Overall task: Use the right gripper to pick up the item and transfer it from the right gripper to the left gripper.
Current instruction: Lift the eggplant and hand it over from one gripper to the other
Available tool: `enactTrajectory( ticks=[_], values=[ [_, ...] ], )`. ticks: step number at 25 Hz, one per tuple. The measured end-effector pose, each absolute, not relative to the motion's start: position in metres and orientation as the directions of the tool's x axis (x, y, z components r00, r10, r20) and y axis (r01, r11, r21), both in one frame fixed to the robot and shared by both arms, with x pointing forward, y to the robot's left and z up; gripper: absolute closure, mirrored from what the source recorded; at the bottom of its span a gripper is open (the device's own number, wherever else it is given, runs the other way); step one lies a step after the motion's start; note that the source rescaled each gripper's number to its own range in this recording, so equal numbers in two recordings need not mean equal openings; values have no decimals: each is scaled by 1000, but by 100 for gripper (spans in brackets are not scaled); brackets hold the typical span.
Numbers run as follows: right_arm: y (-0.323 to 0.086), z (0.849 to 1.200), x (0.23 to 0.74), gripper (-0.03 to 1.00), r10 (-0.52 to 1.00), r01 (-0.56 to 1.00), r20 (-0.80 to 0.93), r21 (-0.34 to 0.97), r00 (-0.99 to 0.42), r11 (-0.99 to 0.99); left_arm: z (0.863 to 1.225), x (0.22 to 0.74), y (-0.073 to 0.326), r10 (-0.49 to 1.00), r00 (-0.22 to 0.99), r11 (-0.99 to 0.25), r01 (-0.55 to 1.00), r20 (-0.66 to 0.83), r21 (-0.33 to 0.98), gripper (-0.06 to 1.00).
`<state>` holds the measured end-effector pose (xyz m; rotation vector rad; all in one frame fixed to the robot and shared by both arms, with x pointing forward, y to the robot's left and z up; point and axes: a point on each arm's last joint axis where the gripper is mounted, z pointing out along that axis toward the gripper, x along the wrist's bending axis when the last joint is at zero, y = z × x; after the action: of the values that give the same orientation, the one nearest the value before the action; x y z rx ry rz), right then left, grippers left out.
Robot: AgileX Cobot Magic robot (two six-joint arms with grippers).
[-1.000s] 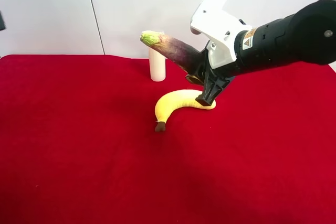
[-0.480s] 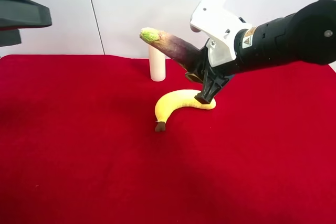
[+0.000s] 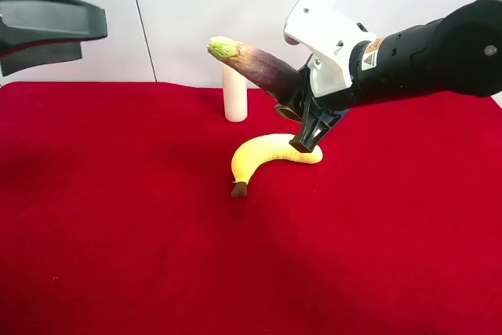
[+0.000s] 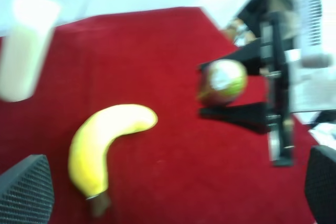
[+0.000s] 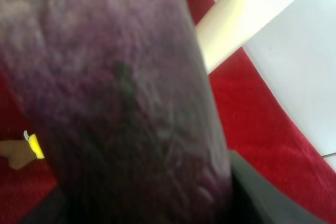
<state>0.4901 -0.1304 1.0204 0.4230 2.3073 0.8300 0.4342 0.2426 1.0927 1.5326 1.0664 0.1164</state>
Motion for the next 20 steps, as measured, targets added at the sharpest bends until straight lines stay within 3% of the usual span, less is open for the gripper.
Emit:
enactTrajectory(
  ticks=[20],
  values=[
    [-131,1020,489,96,489,93,-451,657,-746,748,1074,467,116,705,637,-62,494,-312,867,3]
  ],
)
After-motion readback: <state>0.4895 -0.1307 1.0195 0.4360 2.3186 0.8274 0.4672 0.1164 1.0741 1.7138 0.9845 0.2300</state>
